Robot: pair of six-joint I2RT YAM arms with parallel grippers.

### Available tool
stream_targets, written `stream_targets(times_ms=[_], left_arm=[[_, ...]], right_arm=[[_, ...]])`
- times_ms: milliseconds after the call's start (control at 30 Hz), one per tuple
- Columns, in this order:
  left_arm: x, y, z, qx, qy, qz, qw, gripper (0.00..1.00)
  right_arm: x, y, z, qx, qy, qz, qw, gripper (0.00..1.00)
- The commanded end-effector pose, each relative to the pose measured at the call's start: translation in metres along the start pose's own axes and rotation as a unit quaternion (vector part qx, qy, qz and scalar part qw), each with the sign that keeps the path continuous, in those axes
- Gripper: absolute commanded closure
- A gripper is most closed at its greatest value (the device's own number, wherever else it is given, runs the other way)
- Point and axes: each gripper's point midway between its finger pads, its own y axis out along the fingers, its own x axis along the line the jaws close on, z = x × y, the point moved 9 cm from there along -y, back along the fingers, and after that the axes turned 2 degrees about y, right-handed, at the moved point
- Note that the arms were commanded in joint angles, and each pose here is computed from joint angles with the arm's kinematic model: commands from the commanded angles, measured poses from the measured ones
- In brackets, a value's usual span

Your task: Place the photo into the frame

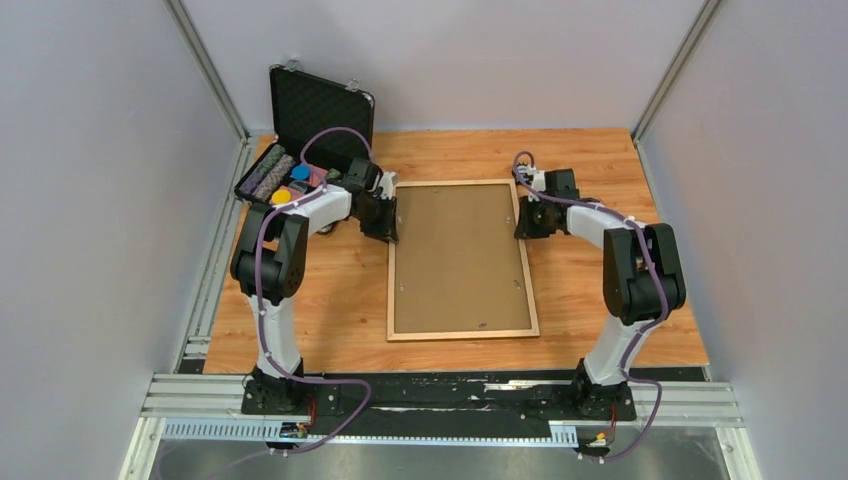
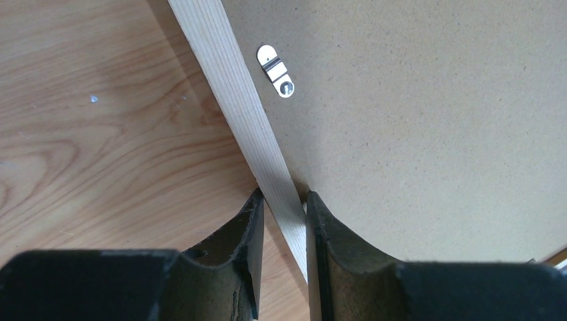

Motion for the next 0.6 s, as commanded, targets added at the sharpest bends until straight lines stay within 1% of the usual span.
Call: stream_targets(times_ms=[0,167,233,267,367,433,500,567], left_arm=[[-0.004,-0.003,0.009,0.029,0.034,0.033,0.998,1.0],[-0.003,-0.003,0.024,0.056,0.039,0.043,0.997,1.0],[-0.003,-0.003,0.03,0.061,0.038,0.047,0.996,1.0],[-0.003,-0.004,0.033,0.064,0.035,0.051,0.996,1.0],[-0.005,-0.004,0.036,0.062,0.024,0.059,0.996,1.0],[-0.007,-0.005,0.037,0.055,0.018,0.063,0.996,1.0],[-0.007,-0.005,0.038,0.05,0.011,0.061,0.997,1.0],[-0.008,-0.007,0.037,0.041,0.005,0.058,0.997,1.0]], right_arm=[[0.005,-0.018,0.027,0.045,-0.001,-0.017,0.999,0.93],[0.011,-0.037,0.041,0.053,-0.002,-0.027,0.998,0.95],[0.012,-0.043,0.043,0.051,-0.003,-0.027,0.998,0.92],[0.012,-0.045,0.044,0.049,-0.005,-0.026,0.998,0.89],[0.012,-0.047,0.037,0.038,-0.008,-0.018,0.999,0.69],[0.012,-0.046,0.031,0.033,-0.009,-0.015,0.999,0.58],[0.011,-0.042,0.025,0.032,-0.007,-0.012,0.999,0.51],[0.01,-0.038,0.02,0.032,-0.003,-0.011,0.999,0.48]])
